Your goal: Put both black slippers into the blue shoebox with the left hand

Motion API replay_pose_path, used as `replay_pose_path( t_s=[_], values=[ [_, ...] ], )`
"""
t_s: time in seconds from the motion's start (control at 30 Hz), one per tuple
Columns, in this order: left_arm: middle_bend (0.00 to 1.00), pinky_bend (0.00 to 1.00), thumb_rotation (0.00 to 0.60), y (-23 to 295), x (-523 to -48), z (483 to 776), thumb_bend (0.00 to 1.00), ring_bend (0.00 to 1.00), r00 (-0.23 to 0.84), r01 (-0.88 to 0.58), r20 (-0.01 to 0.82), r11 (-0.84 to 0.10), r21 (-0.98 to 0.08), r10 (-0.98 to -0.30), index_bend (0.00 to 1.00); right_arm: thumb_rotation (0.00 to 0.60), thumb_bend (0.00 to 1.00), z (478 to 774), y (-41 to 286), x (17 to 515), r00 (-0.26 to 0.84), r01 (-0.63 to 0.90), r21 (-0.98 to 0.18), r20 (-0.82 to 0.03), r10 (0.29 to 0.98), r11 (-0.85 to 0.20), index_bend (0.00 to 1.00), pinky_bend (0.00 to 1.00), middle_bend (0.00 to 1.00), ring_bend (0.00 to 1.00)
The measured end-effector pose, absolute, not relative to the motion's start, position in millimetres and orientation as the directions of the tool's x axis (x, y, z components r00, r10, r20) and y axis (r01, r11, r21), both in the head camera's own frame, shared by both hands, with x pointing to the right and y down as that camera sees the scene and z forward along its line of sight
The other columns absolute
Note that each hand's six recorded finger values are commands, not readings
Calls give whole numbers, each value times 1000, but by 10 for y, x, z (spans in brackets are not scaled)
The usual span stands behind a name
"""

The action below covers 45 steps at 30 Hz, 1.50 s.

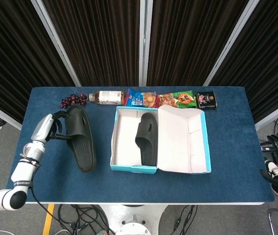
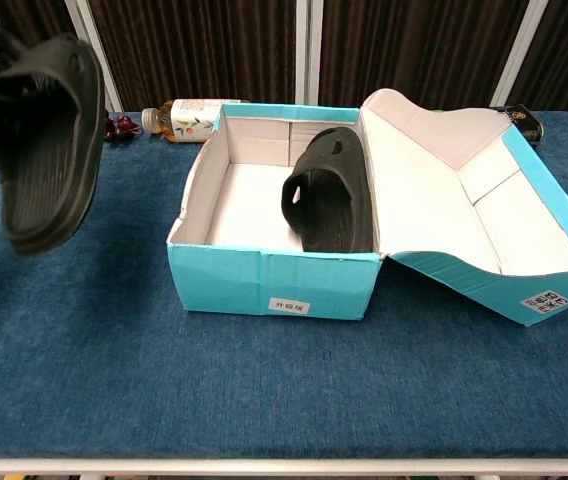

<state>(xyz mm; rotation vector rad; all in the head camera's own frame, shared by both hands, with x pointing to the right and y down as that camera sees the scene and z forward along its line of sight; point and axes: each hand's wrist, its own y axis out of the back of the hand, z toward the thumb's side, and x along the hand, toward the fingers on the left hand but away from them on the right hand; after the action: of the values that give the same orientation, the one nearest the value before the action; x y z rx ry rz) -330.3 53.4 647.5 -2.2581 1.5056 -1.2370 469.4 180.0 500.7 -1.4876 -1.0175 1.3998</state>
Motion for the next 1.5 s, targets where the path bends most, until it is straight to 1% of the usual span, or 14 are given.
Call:
replay_pose_path(
  t_s=[0.07, 0.17, 0.2, 0.3, 0.37, 0.5, 0.67, 0.8, 0.93, 1.1, 1.27, 1.4, 1.43, 1.5],
  values=[
    [529, 802, 600, 467, -3192, 6421, 52, 621, 189, -744, 512, -462, -483, -838, 535, 600, 82, 5009, 1798, 4687, 51, 16, -946, -323, 945, -324, 81, 124, 94, 0],
    [523, 727, 600, 388, -2935, 6380, 53, 596, 273, -805, 462, -464, -371, -844, 527, 600, 82, 5004, 1797, 4679, 52, 12, -946, -324, 945, -325, 81, 124, 94, 0],
    [520, 702, 600, 363, -2807, 6378, 53, 588, 314, -817, 439, -475, -326, -842, 525, 600, 82, 4998, 1797, 4678, 51, 10, -946, -324, 945, -325, 82, 124, 94, 0],
    [513, 664, 600, 310, -2465, 6433, 51, 578, 416, -818, 380, -523, -240, -826, 521, 600, 82, 4983, 1796, 4682, 46, 5, -946, -324, 945, -324, 82, 124, 94, 0],
    [511, 645, 600, 279, -2295, 6505, 43, 575, 460, -803, 354, -552, -227, -814, 518, 600, 82, 4976, 1797, 4683, 42, 3, -946, -324, 945, -324, 81, 124, 94, 0],
    [511, 639, 600, 204, -2012, 6730, 34, 574, 505, -771, 321, -586, -250, -802, 516, 600, 82, 4963, 1804, 4681, 37, -1, -946, -325, 945, -325, 81, 124, 94, 0],
    [511, 638, 600, 143, -1792, 6951, 32, 570, 514, -747, 268, -578, -328, -815, 520, 600, 82, 4940, 1812, 4691, 26, -7, -947, -323, 946, -323, 81, 124, 94, 0],
    [511, 638, 600, 151, -1675, 7046, 24, 561, 516, -733, 218, -559, -388, -828, 523, 600, 82, 4922, 1811, 4688, 22, -10, -948, -319, 948, -319, 81, 124, 94, 0],
    [511, 621, 600, 179, -1623, 7122, 16, 539, 520, -712, 191, -546, -443, -833, 525, 600, 82, 4925, 1816, 4684, 21, -11, -947, -321, 947, -320, 81, 124, 94, 0],
    [511, 612, 600, 232, -1591, 7242, 1, 526, 520, -685, 191, -540, -489, -833, 525, 600, 83, 4920, 1818, 4684, 19, -11, -947, -320, 947, -320, 81, 124, 94, 0],
    [531, 536, 600, 290, -1581, 7387, 0, 411, 518, -663, 252, -570, -486, -817, 520, 600, 82, 4931, 1819, 4691, 16, -9, -946, -323, 946, -323, 81, 124, 94, 0],
    [537, 371, 600, 337, -1590, 7506, 0, 272, 496, -675, 322, -591, -441, -806, 510, 600, 82, 4933, 1817, 4685, 21, -7, -947, -322, 946, -322, 82, 124, 94, 0],
    [537, 319, 600, 347, -1593, 7530, 0, 246, 490, -680, 338, -595, -429, -803, 506, 600, 82, 4931, 1816, 4685, 22, -7, -947, -321, 947, -321, 81, 124, 94, 0],
    [537, 251, 600, 365, -1611, 7579, 0, 222, 472, -688, 373, -599, -409, -798, 499, 600, 82, 4925, 1817, 4691, 21, -7, -948, -319, 948, -319, 81, 124, 94, 0]
  ],
)
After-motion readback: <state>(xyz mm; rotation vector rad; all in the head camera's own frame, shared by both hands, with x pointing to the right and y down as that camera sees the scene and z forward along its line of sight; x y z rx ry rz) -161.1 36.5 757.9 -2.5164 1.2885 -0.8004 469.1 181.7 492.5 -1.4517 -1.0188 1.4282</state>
